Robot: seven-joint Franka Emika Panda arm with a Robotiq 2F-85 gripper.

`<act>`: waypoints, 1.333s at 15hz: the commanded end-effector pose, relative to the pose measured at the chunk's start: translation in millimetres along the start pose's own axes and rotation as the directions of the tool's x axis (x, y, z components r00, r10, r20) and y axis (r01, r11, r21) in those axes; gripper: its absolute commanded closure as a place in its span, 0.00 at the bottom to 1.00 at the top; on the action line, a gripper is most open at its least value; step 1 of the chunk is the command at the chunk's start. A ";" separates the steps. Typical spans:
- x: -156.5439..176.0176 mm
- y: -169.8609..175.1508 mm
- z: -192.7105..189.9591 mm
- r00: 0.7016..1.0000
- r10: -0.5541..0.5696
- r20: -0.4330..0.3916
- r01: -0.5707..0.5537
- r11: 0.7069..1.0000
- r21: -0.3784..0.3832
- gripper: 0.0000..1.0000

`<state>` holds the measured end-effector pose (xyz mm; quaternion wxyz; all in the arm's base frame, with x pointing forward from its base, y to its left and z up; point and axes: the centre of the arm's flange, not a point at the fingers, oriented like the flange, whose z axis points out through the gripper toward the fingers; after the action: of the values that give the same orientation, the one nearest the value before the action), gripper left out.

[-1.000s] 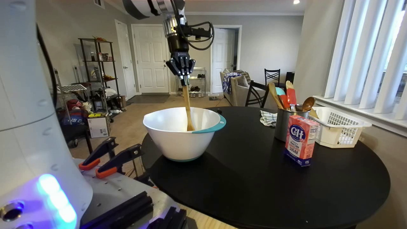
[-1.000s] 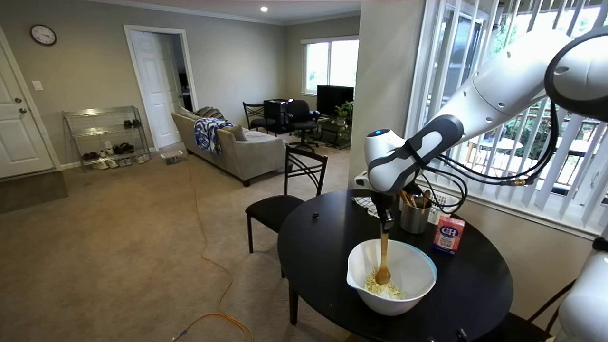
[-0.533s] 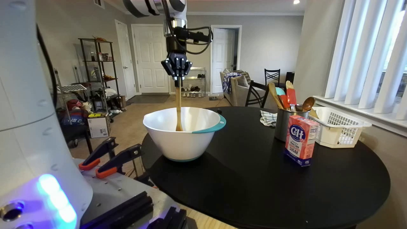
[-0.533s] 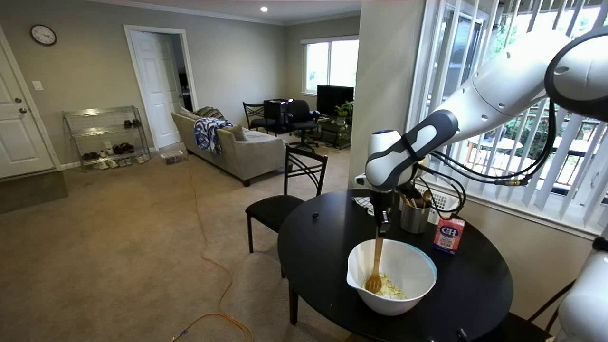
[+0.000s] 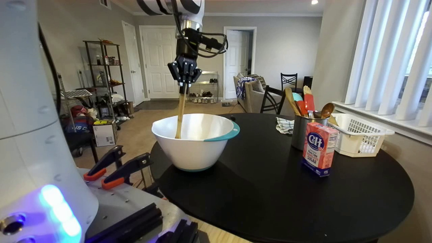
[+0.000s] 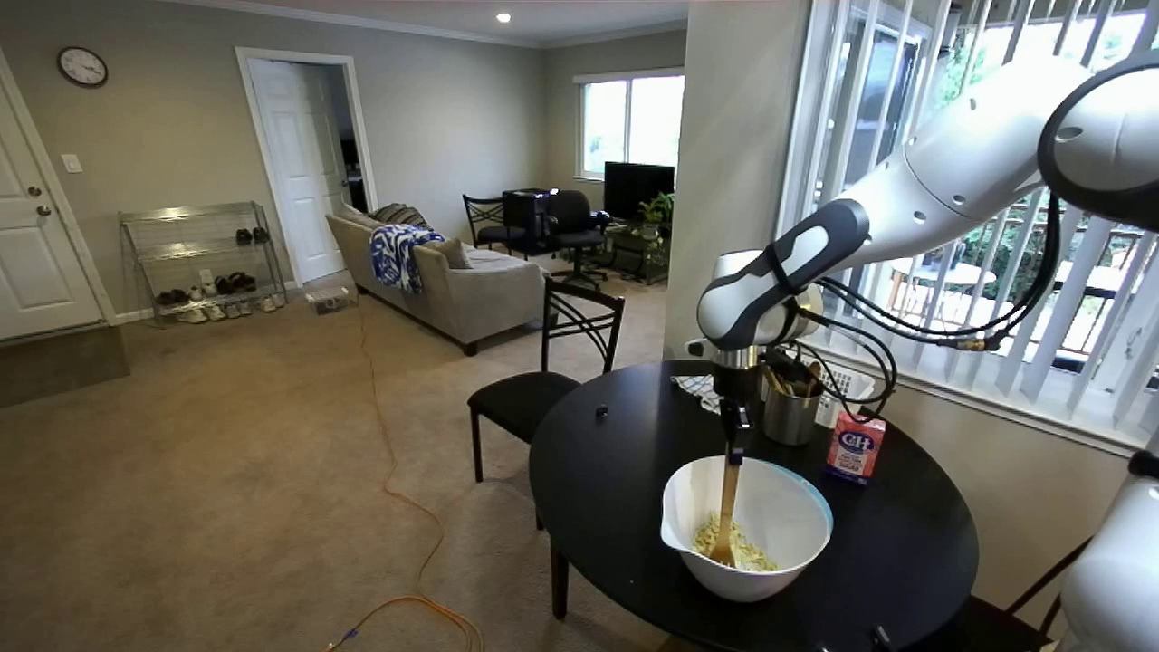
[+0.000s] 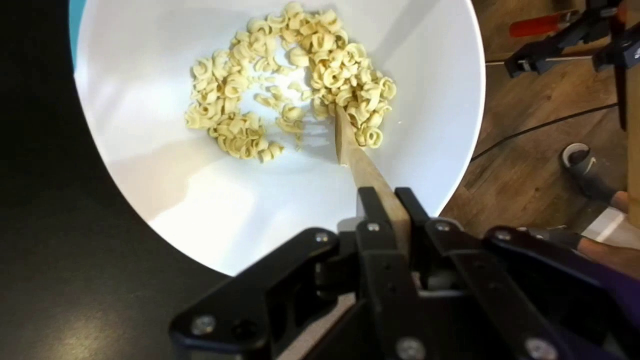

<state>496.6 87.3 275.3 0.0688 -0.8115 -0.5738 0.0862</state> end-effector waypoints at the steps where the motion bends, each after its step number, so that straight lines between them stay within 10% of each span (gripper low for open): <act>1: -9.6 -3.7 -3.6 0.999 0.013 0.031 -0.015 0.998 0.062 0.97; 20: -14.3 3.4 -12.2 0.983 0.075 0.167 -0.033 0.970 -0.239 0.97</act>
<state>506.7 71.6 281.4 -0.0463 -0.8166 -0.5644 0.1121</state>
